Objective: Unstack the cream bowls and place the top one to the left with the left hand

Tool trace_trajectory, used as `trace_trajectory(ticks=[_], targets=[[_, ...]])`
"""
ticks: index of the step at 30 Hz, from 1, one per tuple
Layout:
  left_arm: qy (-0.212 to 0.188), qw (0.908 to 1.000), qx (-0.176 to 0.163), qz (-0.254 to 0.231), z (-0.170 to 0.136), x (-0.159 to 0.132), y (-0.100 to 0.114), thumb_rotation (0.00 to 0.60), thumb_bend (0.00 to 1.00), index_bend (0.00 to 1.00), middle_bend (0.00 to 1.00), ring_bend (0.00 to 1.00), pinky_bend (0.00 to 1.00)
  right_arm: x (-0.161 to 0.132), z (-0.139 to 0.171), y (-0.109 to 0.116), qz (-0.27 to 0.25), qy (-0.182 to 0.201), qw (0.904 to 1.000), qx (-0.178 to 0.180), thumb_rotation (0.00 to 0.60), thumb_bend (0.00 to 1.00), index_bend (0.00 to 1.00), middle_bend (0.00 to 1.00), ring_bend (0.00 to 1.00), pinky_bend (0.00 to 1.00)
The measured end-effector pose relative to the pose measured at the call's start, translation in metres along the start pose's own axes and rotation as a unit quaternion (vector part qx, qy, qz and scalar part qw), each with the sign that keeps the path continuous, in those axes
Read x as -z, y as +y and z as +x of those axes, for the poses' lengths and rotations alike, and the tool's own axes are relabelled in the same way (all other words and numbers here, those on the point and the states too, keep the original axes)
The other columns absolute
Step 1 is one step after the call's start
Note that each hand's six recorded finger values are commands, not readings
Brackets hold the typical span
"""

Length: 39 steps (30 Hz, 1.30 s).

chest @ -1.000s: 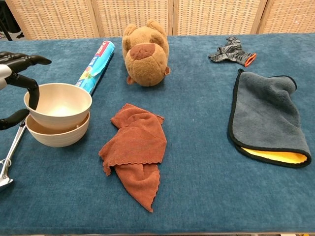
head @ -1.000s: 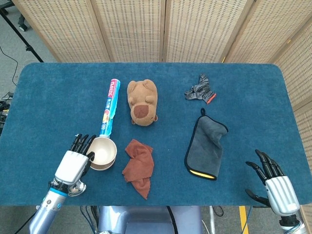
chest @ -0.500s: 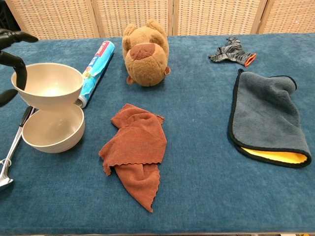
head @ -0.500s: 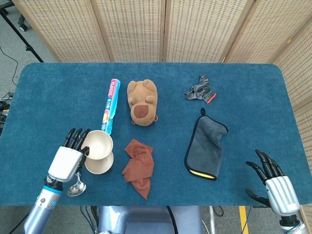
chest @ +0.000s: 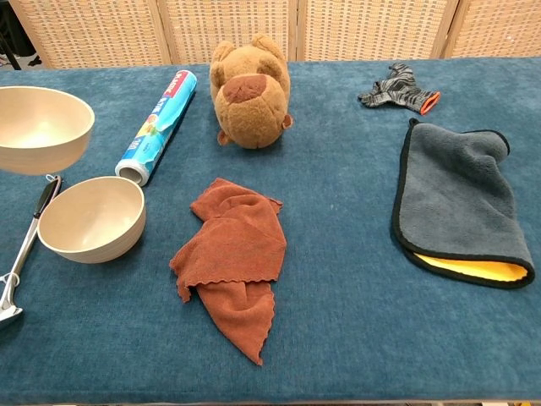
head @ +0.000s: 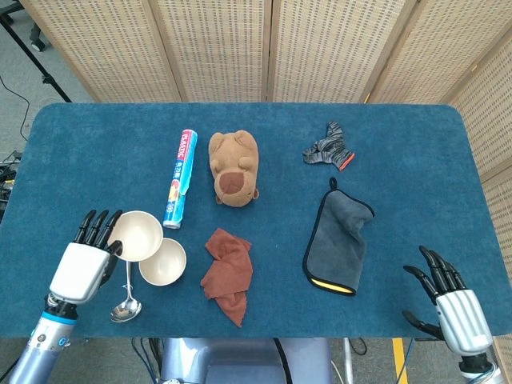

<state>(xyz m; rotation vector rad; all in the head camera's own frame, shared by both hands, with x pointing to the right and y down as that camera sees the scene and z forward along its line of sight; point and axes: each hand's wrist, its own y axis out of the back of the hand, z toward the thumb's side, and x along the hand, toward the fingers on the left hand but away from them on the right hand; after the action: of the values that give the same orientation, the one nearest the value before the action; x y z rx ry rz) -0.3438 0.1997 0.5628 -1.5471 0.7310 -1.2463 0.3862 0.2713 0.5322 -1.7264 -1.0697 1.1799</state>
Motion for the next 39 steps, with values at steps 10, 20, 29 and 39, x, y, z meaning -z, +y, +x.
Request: trace_trajectory(ticks=[10,20,29,39], targets=[[0.019,0.9998,0.011,-0.003,-0.03,0.027,-0.002,0.6,0.49,0.82,0.1,0.0,0.04,-0.003,0.002,0.001,0.001,0.003,1.0,0.001,0.6,0.16,0.22,0.0,0.0,0.15],[0.031,0.9992,0.023,0.001,-0.048,0.044,-0.008,0.6,0.48,0.82,0.1,0.0,0.04,-0.003,0.003,0.002,0.001,0.004,1.0,0.003,0.6,0.16,0.22,0.0,0.0,0.15],[0.038,0.9972,0.064,0.008,-0.068,0.058,-0.035,0.6,0.48,0.82,0.1,0.0,0.04,-0.004,0.003,0.002,0.002,0.003,1.0,0.005,0.6,0.16,0.22,0.0,0.0,0.15],[0.031,0.9956,0.088,0.013,-0.078,0.058,-0.051,0.6,0.48,0.82,0.1,0.0,0.04,-0.003,0.002,0.002,0.003,0.002,1.0,0.005,0.6,0.16,0.22,0.0,0.0,0.15]])
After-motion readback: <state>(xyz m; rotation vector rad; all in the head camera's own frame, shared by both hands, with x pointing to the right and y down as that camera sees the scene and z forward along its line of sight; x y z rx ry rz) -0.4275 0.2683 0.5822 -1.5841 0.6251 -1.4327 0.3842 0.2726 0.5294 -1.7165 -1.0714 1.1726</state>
